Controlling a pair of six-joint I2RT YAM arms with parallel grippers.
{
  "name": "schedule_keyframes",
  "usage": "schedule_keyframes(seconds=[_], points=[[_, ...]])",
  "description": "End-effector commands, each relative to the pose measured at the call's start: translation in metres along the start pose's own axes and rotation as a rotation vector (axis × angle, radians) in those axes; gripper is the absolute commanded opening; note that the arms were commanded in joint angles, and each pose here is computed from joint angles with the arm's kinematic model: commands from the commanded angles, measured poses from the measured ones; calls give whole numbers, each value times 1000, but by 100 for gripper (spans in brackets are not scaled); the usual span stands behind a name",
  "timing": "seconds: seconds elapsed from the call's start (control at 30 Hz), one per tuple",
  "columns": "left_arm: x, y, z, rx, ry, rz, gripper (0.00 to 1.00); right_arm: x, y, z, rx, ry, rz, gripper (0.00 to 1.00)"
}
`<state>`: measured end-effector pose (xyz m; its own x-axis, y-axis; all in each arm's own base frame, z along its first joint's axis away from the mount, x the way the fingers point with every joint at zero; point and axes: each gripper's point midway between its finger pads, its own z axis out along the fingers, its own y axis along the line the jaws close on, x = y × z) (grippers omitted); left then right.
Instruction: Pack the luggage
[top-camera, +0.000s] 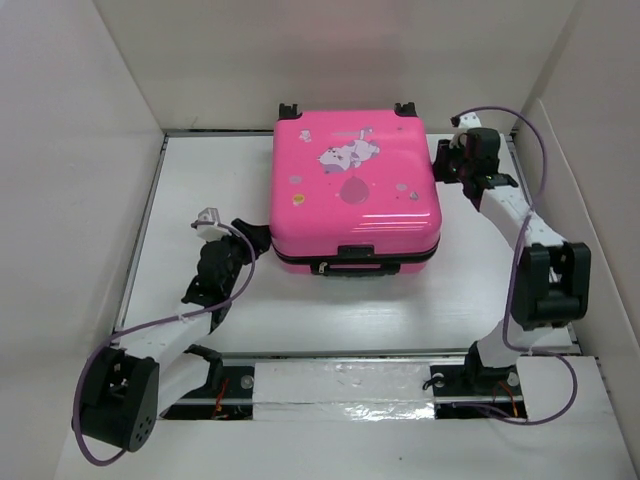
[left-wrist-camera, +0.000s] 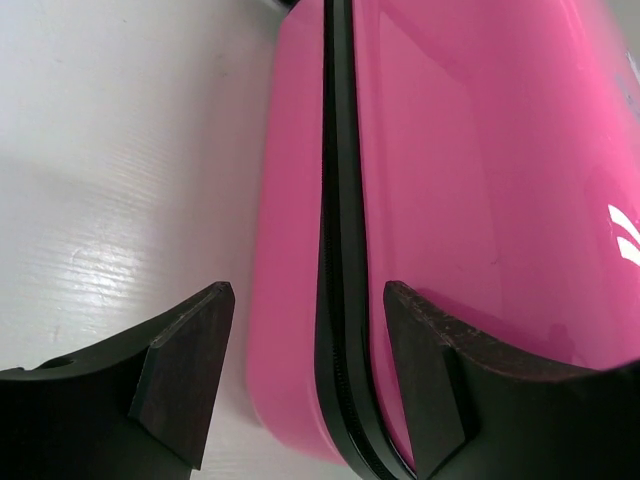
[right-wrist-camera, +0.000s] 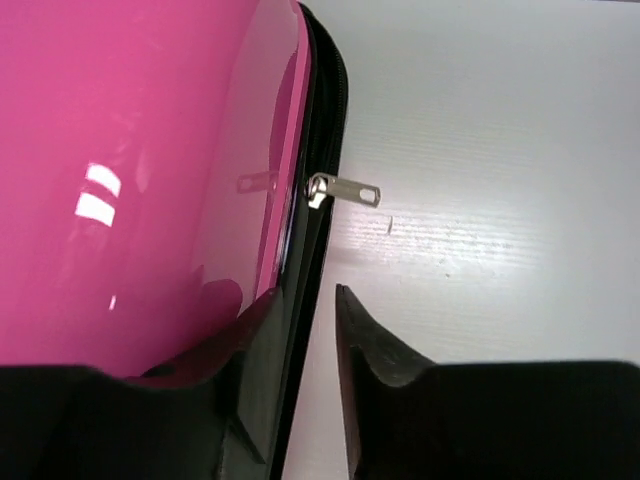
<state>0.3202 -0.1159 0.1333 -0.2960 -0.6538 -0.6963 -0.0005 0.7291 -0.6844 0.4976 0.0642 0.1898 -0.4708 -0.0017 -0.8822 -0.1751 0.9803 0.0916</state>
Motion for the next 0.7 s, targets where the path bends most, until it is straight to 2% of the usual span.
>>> schedule_keyframes(seconds=[0.0, 0.03, 0.07, 0.1, 0.17, 0.2, 0.23, 0.27, 0.3, 0.33, 0.37, 0.4, 0.47, 0.5, 0.6, 0.63, 0.67], points=[[45, -81, -29, 343, 217, 7, 60, -63, 58, -74, -196, -193, 5, 44], [44, -86, -28, 346, 208, 9, 60, -49, 50, -81, -165, -179, 11, 57], [45, -90, -29, 350, 206, 9, 60, -49, 38, -92, -115, -197, 17, 61], [46, -94, -30, 356, 203, 11, 60, -62, 41, -123, -111, -262, 3, 64], [48, -102, -32, 365, 199, 3, 60, -41, 43, -146, -81, -259, -5, 66], [45, -104, -31, 370, 188, -4, 60, -51, 51, -181, -86, -341, -16, 62], [47, -108, -32, 378, 193, -6, 60, -47, 60, -195, -106, -369, 3, 33], [49, -112, -33, 391, 197, -17, 60, -27, 89, -214, -213, -388, 6, 15], [47, -114, -33, 398, 192, -23, 59, -8, 106, -207, -276, -351, -9, 14], [51, -117, -33, 402, 202, -23, 59, -7, 126, -229, -362, -408, 14, 1], [55, -124, -35, 417, 212, -22, 59, 30, 156, -228, -469, -341, 2, 0], [57, -126, -36, 419, 216, -22, 59, 44, 167, -231, -500, -320, 5, 0], [60, -135, -38, 435, 219, -23, 59, 71, 173, -228, -460, -260, 36, 0], [61, -136, -39, 433, 220, -22, 59, 95, 192, -232, -501, -207, 14, 0], [52, -138, -44, 428, 187, -20, 56, 126, 202, -238, -473, -165, 18, 23], [44, -138, -47, 425, 161, -20, 56, 131, 203, -238, -459, -157, 26, 39], [40, -134, -46, 402, 136, -3, 56, 133, 199, -235, -421, -165, 31, 44]])
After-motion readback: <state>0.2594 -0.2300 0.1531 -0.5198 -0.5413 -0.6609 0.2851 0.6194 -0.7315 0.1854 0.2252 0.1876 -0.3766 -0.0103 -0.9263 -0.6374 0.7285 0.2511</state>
